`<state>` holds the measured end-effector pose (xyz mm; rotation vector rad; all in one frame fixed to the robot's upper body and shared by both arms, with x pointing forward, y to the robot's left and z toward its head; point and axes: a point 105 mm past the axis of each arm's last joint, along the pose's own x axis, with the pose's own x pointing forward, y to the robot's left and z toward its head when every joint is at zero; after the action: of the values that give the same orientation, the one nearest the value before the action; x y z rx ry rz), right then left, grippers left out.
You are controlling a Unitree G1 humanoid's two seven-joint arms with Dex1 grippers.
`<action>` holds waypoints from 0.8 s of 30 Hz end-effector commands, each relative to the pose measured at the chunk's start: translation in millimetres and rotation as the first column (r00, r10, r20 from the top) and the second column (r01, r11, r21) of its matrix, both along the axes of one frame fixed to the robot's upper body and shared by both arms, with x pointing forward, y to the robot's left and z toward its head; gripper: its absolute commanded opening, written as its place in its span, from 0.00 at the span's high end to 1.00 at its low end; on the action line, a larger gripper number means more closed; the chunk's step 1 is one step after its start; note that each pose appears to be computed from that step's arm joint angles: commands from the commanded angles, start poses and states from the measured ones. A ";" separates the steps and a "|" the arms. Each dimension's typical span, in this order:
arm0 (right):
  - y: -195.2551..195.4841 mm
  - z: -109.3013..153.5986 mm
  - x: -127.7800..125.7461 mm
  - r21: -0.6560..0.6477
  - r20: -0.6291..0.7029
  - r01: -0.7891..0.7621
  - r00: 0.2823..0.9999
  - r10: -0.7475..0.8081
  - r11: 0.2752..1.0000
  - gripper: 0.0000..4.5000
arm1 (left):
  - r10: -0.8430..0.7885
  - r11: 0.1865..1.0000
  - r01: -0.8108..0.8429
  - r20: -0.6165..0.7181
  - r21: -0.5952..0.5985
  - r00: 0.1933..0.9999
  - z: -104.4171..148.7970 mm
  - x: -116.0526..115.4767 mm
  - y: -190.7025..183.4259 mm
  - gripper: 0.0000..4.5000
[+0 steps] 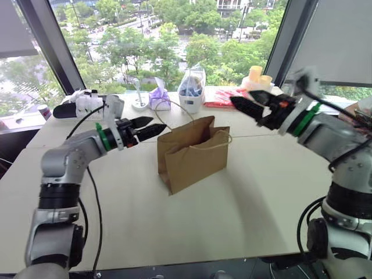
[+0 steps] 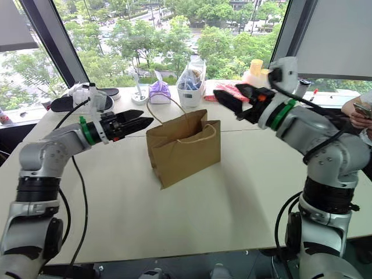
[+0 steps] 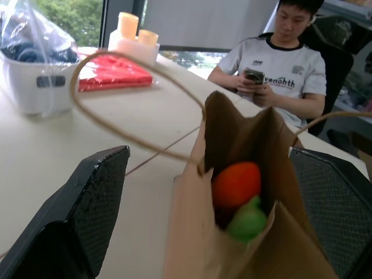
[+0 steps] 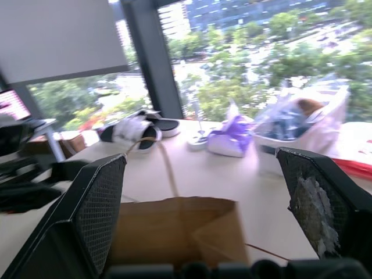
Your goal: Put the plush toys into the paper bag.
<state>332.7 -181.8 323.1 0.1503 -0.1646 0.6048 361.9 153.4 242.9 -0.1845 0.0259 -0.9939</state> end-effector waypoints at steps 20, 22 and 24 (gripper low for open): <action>84.2 -133.3 -25.2 -0.102 -0.271 -0.206 0.947 0.172 0.973 0.99 | -0.222 0.960 0.224 -0.032 0.170 0.975 -34.1 -36.3 -6.4 0.00; 92.5 -136.1 -17.4 -0.107 -0.271 -0.209 0.947 0.174 0.972 0.99 | -0.224 0.956 0.224 -0.022 0.190 0.974 -40.3 -34.1 -12.3 0.00; 96.8 -137.5 -11.4 -0.114 -0.268 -0.207 0.948 0.170 0.972 0.99 | -0.218 0.956 0.216 -0.008 0.201 0.976 -45.1 -30.4 -17.7 0.00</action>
<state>318.7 -88.2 178.1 0.1214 0.1887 0.7764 331.2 139.2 193.5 -0.0323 0.1713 -1.2010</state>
